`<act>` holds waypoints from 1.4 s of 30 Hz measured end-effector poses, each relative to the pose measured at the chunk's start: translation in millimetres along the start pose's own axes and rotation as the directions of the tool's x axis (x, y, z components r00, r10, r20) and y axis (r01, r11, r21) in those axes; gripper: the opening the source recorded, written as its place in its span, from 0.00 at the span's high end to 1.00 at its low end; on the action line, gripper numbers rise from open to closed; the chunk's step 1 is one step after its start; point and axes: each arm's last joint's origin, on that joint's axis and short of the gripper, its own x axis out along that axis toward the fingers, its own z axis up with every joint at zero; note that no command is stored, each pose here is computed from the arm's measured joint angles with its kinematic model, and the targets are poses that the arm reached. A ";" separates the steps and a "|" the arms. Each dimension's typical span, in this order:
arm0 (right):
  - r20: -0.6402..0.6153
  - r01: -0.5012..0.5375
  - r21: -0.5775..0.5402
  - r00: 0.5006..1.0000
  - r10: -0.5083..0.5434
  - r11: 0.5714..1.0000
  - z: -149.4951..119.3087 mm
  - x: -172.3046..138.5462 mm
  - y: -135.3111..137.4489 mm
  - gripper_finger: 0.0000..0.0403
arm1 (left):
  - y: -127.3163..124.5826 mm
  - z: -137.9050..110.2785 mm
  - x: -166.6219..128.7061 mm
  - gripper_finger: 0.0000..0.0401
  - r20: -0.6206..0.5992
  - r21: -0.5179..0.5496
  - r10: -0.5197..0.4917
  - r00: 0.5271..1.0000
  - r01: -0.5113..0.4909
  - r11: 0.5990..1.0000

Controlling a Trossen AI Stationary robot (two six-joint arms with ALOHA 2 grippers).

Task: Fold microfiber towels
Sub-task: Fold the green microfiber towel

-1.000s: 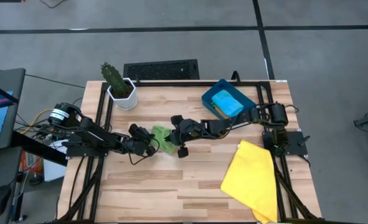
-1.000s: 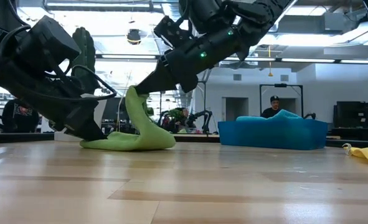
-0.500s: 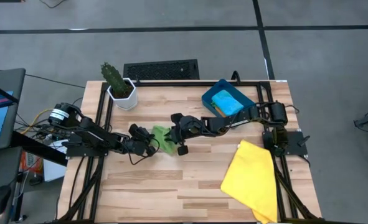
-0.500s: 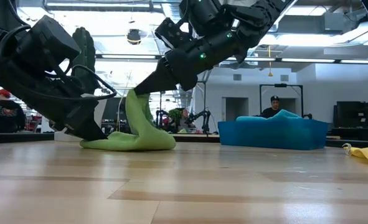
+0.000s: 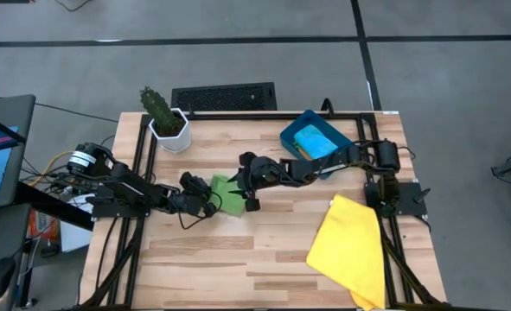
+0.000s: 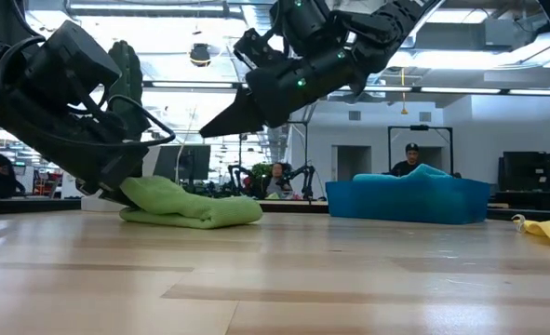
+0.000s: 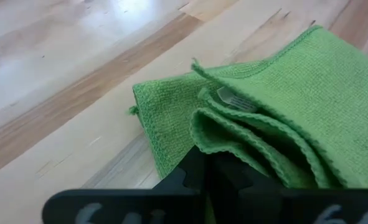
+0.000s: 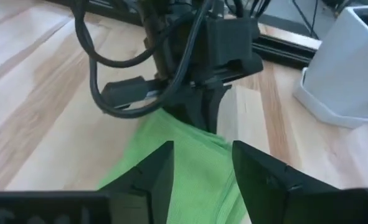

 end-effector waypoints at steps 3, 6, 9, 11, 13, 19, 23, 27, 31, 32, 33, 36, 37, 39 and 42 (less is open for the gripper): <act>-0.039 -0.014 0.047 0.999 0.016 0.999 -2.5 -1.0 2.3 0.55 | -0.1 0.0 0.0 1.00 -0.001 -0.001 -0.002 1.000 0.002 1.000; -0.085 -0.035 0.089 0.995 0.042 0.995 -8.1 1.2 8.4 0.56 | -1.4 0.5 0.1 1.00 -0.010 -0.009 -0.025 1.000 0.025 1.000; -0.074 -0.061 0.078 0.995 0.067 0.995 -8.5 6.4 20.7 0.57 | -4.5 2.9 0.5 1.00 -0.016 -0.009 -0.046 0.999 0.046 0.999; -0.046 -0.074 0.065 0.996 0.077 0.995 -8.3 11.9 30.4 0.58 | -6.8 5.1 0.8 1.00 -0.012 -0.013 -0.053 0.998 0.053 0.998; -0.036 -0.078 0.047 0.996 0.079 0.996 -12.5 19.9 40.8 0.58 | -9.9 8.0 1.3 1.00 -0.011 -0.009 -0.067 0.998 0.067 0.998; -0.074 -0.031 0.011 0.997 0.032 0.999 -24.7 31.8 52.1 0.58 | -20.3 18.0 2.5 1.00 -0.010 0.022 -0.107 0.994 0.107 0.994; -0.092 -0.024 0.044 0.995 0.028 0.999 -30.0 33.4 48.2 0.58 | -24.4 23.8 4.2 1.00 -0.015 0.028 -0.122 0.992 0.122 0.992; -0.058 -0.024 0.038 0.998 0.026 0.999 -25.8 33.7 51.0 0.58 | -23.4 25.6 8.1 1.00 -0.098 0.050 -0.120 0.988 0.126 0.991; -0.016 -0.022 0.030 1.000 0.022 0.999 -23.0 35.6 52.9 0.59 | -21.7 26.3 10.7 1.00 -0.182 0.075 -0.104 0.978 0.119 0.990; -0.008 -0.015 0.032 1.000 0.015 0.999 -24.4 37.5 51.7 0.59 | -21.9 27.2 11.1 1.00 -0.187 0.073 -0.107 0.977 0.123 0.990; -0.019 -0.013 0.034 1.000 0.013 0.999 -27.1 38.1 50.2 0.59 | -22.1 28.0 11.5 1.00 -0.187 0.071 -0.110 0.976 0.125 0.990; -0.016 0.003 0.040 1.000 -0.003 0.999 -27.9 38.1 45.1 0.60 | -24.8 32.5 12.4 1.00 -0.178 0.081 -0.119 0.977 0.135 0.988; -0.015 0.007 0.042 1.000 -0.007 0.999 -27.8 38.1 43.1 0.61 | -26.2 34.3 12.5 1.00 -0.172 0.085 -0.123 0.977 0.139 0.987; -0.016 0.012 0.044 1.000 -0.011 0.999 -28.6 38.1 40.6 0.61 | -27.8 36.4 12.6 1.00 -0.169 0.099 -0.125 0.978 0.143 0.985; -0.004 0.017 0.037 1.000 -0.017 0.999 -27.8 38.1 38.9 0.62 | -30.8 40.4 12.8 1.00 -0.161 0.112 -0.131 0.978 0.150 0.982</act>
